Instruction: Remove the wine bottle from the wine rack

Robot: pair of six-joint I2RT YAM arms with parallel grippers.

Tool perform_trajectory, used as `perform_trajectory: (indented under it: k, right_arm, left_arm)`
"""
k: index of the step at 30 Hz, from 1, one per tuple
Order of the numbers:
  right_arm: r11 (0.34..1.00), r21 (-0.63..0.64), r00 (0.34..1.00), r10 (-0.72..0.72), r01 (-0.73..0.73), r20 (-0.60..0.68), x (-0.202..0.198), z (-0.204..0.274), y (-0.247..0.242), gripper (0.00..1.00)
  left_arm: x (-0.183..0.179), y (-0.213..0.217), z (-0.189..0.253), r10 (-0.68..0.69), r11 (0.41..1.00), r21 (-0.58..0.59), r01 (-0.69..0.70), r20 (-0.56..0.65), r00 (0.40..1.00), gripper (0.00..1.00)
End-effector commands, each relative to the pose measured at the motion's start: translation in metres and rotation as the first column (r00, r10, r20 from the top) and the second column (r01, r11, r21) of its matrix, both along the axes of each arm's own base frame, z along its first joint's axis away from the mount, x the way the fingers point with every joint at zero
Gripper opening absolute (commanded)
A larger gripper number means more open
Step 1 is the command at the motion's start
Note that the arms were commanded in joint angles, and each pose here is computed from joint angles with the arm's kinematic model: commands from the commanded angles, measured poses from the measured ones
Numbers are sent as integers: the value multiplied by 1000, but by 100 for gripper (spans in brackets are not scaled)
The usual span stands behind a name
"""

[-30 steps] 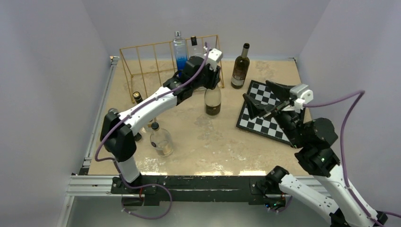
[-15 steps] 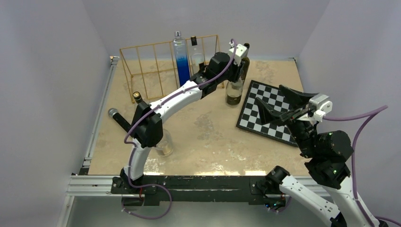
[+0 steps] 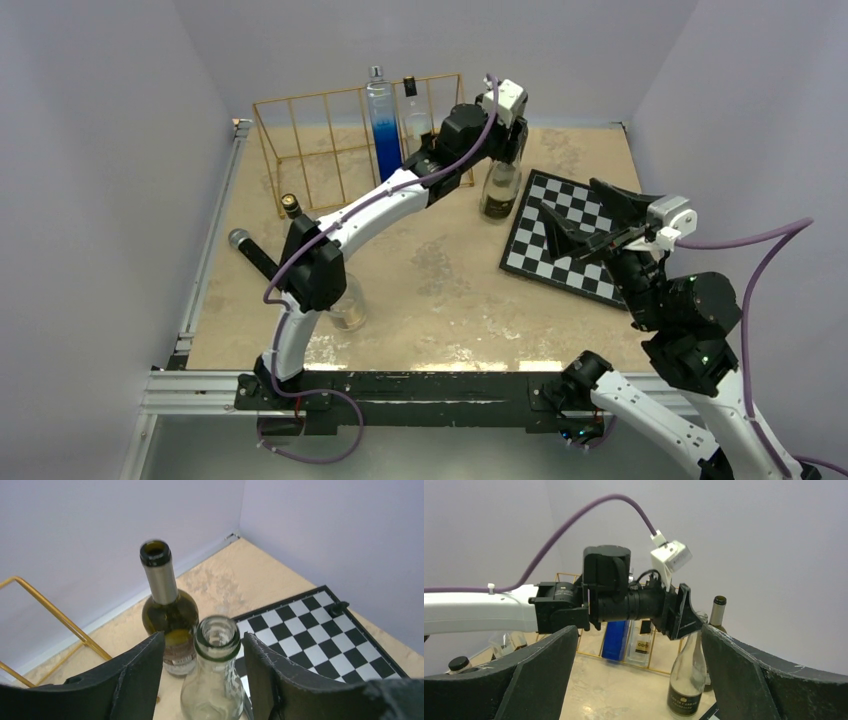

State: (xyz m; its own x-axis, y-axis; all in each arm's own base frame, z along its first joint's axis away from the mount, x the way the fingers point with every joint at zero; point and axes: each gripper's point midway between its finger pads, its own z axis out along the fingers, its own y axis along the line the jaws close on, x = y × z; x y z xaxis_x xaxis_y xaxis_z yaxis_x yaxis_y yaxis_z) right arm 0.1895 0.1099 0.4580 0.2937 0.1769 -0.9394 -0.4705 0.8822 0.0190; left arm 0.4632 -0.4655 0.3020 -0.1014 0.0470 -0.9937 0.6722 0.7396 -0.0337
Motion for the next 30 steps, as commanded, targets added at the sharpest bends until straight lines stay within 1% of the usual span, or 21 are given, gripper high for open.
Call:
perform_trajectory:
  k: [1, 5, 8, 11, 12, 14, 17, 18, 21, 26, 30]
  right_arm:
    - [999, -13, 999, -53, 53, -10, 9, -1, -4, 98]
    - [998, -8, 998, -57, 57, -8, 9, 1, -5, 98]
    - [999, -6, 999, -53, 53, -10, 9, 1, -4, 98]
    - [998, -8, 998, -54, 54, -15, 9, 1, -4, 98]
    - [998, -6, 998, -55, 55, -13, 9, 1, -5, 98]
    - [999, -3, 999, -54, 53, -11, 8, 1, -6, 98]
    - [999, 0, 999, -51, 51, -13, 8, 1, -5, 98]
    - [999, -3, 999, -50, 50, -17, 8, 0, -5, 98]
    - [999, -4, 999, -40, 40, -25, 8, -2, -2, 97]
    - [1000, -1, 999, -27, 27, -29, 8, -2, 0, 97]
    - [1000, -9, 999, -29, 28, -42, 10, -4, 1, 97]
  left_arm:
    - [-14, 9, 107, -2, 986, -163, 34, 194, 981, 65]
    - [-18, 13, 112, -2, 987, -158, 35, 204, 979, 67]
    - [-20, 26, 119, 41, 986, -165, -9, 194, 980, 70]
    - [-22, 51, 127, 134, 979, -178, -104, 168, 977, 75]
    - [-24, 63, 135, 173, 973, -184, -141, 171, 970, 76]
    - [-21, 86, 135, 255, 959, -168, -227, 171, 952, 81]
    - [-7, 125, 126, 407, 912, -127, -391, 141, 903, 87]
    - [-3, 139, 118, 450, 892, -95, -441, 114, 886, 88]
    - [13, 178, 100, 558, 830, -48, -556, 39, 829, 91]
    - [42, 229, 69, 663, 748, 22, -663, -54, 746, 95]
    - [66, 252, 45, 721, 691, 109, -714, -51, 691, 98]
